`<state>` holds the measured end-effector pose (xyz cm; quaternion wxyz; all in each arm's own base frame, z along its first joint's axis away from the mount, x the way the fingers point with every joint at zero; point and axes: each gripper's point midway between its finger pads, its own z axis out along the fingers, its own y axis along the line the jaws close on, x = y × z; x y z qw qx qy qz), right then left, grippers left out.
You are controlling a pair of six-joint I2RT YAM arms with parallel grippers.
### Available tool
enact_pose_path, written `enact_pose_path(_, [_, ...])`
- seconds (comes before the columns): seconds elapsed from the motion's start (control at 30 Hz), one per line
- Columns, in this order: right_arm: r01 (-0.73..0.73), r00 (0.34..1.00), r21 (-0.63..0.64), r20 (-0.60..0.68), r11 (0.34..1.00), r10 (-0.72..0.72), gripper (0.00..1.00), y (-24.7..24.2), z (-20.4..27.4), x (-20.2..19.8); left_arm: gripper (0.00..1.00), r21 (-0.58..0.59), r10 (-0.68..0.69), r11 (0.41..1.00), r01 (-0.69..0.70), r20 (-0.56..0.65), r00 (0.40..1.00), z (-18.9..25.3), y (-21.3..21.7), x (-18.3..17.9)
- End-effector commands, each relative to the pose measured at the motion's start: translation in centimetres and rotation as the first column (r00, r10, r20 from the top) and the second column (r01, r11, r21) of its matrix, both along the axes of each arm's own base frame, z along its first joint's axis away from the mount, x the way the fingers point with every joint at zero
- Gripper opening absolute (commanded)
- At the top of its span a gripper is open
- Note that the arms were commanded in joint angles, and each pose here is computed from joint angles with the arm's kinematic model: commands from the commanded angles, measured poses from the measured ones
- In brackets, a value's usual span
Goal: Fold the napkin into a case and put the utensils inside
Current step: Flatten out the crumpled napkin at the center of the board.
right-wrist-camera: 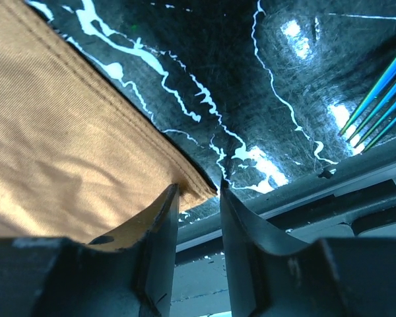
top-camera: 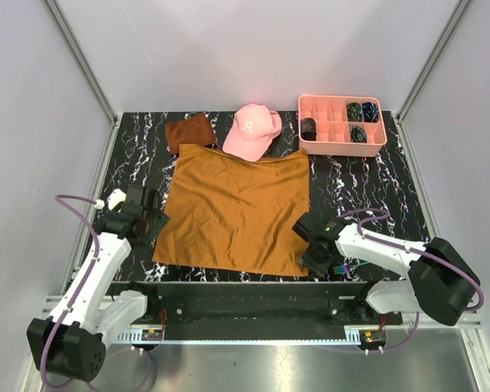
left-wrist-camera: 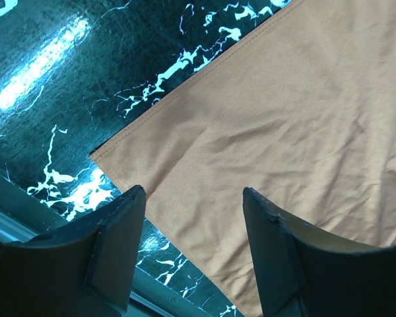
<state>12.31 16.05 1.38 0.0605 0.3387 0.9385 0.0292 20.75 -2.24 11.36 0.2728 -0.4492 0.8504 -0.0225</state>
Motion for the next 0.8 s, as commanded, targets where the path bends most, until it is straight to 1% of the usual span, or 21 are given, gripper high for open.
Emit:
enact_pose_path(0.0, [0.034, 0.999, 0.015, -0.015, 0.999, -0.034, 0.38, 0.9, -0.2, 0.2, 0.65, 0.024, 0.000, 1.000, -0.002, 0.058, 0.998, 1.5, 0.6, 0.7])
enact_pose_path(0.03, [0.034, 0.999, 0.004, -0.028, 0.999, -0.034, 0.37, 0.8, -0.5, 0.1, 0.66, 0.026, -0.002, 1.000, 0.001, 0.056, 0.998, 1.5, 0.6, 0.7])
enact_pose_path(0.13, [0.056, 0.998, -0.021, -0.030, 0.998, -0.057, 0.27, 0.4, -1.2, 0.0, 0.67, 0.034, -0.006, 0.999, 0.005, 0.043, 0.999, 1.2, 0.7, 0.5])
enact_pose_path(0.17, [0.065, 0.998, -0.027, -0.023, 0.998, -0.065, 0.14, 0.3, -1.2, 0.2, 0.68, 0.037, -0.009, 0.999, 0.007, 0.037, 0.999, 1.0, 0.7, 0.4])
enact_pose_path(0.27, [0.067, 0.997, -0.059, 0.042, 0.996, -0.064, 0.00, -0.3, -0.8, 1.3, 0.68, 0.040, -0.025, 0.999, 0.025, 0.003, 1.000, 0.4, 0.7, 0.0])
enact_pose_path(0.33, [0.080, 0.994, -0.081, 0.085, 0.994, -0.073, 0.00, -0.9, -0.5, 2.4, 0.68, 0.035, -0.025, 0.999, 0.026, -0.025, 0.999, -0.3, 0.6, -0.4])
enact_pose_path(0.37, [0.061, 0.993, -0.087, 0.102, 0.994, -0.052, 0.00, -1.1, -0.4, 2.8, 0.66, 0.035, -0.028, 0.999, 0.029, -0.042, 0.999, -0.8, 0.6, -0.6])
enact_pose_path(0.43, [0.060, 0.982, -0.112, 0.185, 0.992, -0.039, 0.00, -1.5, 0.7, 4.9, 0.65, 0.032, -0.038, 0.999, 0.041, -0.077, 0.996, -1.7, 0.5, -1.0])
enact_pose_path(0.47, [0.037, 0.977, -0.135, 0.211, 0.990, -0.008, 0.00, -1.9, 1.2, 5.4, 0.64, 0.026, -0.042, 0.999, 0.045, -0.096, 0.994, -2.2, 0.4, -1.3])
enact_pose_path(0.5, [0.046, 0.969, -0.155, 0.247, 0.987, -0.006, 0.00, -2.3, 1.7, 6.2, 0.61, 0.011, -0.057, 0.998, 0.059, -0.123, 0.991, -2.7, 0.0, -1.6])
enact_pose_path(0.53, [0.070, 0.962, -0.145, 0.272, 0.987, -0.029, 0.00, -2.8, 2.4, 7.1, 0.60, 0.008, -0.058, 0.998, 0.060, -0.164, 0.985, -3.6, 0.0, -2.0])
enact_pose_path(0.57, [0.062, 0.959, -0.151, 0.284, 0.987, -0.017, 0.00, -3.2, 2.8, 7.6, 0.59, 0.006, -0.053, 0.998, 0.055, -0.188, 0.981, -4.3, 0.0, -2.4])
enact_pose_path(0.63, [0.089, 0.944, -0.150, 0.327, 0.985, -0.035, 0.00, -4.2, 3.8, 9.0, 0.54, 0.000, -0.047, 0.999, 0.049, -0.235, 0.971, -5.6, -0.1, -3.1])
enact_pose_path(0.7, [0.075, 0.936, -0.160, 0.352, 0.984, -0.014, 0.00, -4.8, 4.5, 9.7, 0.46, 0.001, -0.046, 0.999, 0.048, -0.265, 0.963, -6.3, -0.1, -3.5])
enact_pose_path(0.77, [0.073, 0.929, -0.172, 0.371, 0.982, -0.004, 0.00, -5.4, 5.1, 10.2, 0.43, 0.004, -0.058, 0.998, 0.061, -0.284, 0.957, -6.9, -0.4, -4.1])
